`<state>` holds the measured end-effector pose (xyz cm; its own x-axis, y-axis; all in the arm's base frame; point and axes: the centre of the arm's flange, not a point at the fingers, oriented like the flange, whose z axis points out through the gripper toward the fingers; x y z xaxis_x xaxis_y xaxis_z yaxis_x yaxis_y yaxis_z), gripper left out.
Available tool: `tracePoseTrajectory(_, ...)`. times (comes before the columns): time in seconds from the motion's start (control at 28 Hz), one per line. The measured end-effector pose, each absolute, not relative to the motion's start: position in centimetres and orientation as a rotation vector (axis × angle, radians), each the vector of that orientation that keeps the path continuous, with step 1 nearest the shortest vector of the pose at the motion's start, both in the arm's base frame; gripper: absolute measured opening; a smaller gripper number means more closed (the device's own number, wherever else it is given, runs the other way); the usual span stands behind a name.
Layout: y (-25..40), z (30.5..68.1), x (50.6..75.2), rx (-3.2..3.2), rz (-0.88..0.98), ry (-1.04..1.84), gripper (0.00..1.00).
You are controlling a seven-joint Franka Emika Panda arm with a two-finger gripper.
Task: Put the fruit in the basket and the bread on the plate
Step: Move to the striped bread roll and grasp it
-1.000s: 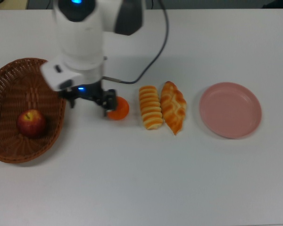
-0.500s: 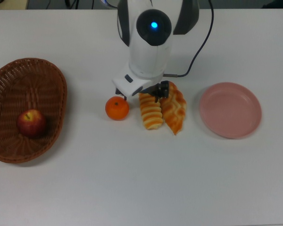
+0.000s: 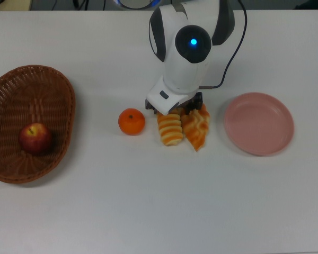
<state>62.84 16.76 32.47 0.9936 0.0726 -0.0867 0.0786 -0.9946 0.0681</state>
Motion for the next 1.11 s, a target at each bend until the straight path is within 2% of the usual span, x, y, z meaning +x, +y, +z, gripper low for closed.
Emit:
tracePoseTrajectory(0.11, 16.8, 32.5, 62.8, 3.065, -0.128, 0.082, 0.92)
tracePoseTrajectory(0.14, 16.8, 32.5, 62.8, 3.065, -0.127, 0.063, 0.84)
tracePoseTrajectory(0.18, 16.7, 32.5, 62.8, 3.065, -0.126, 0.055, 0.81)
tracePoseTrajectory(0.21, 16.6, 32.5, 62.9, 3.064, -0.125, 0.048, 0.74)
tracePoseTrajectory(0.32, 16.4, 32.6, 62.9, 3.063, -0.123, 0.033, 0.63)
tracePoseTrajectory(0.46, 16.1, 32.6, 63.0, 3.062, -0.122, 0.024, 0.51)
tracePoseTrajectory(0.54, 16.0, 32.7, 63.0, 3.062, -0.120, 0.021, 0.41)
tracePoseTrajectory(0.61, 15.9, 32.8, 63.1, 3.062, -0.117, 0.015, 0.37)
tracePoseTrajectory(0.64, 15.8, 32.9, 63.1, 3.063, -0.114, 0.011, 0.30)
tracePoseTrajectory(0.79, 15.1, 34.1, 63.3, 3.064, -0.096, -0.014, 0.17)
tracePoseTrajectory(1.11, 16.0, 40.6, 62.7, 3.118, -0.022, -0.043, 0.15)
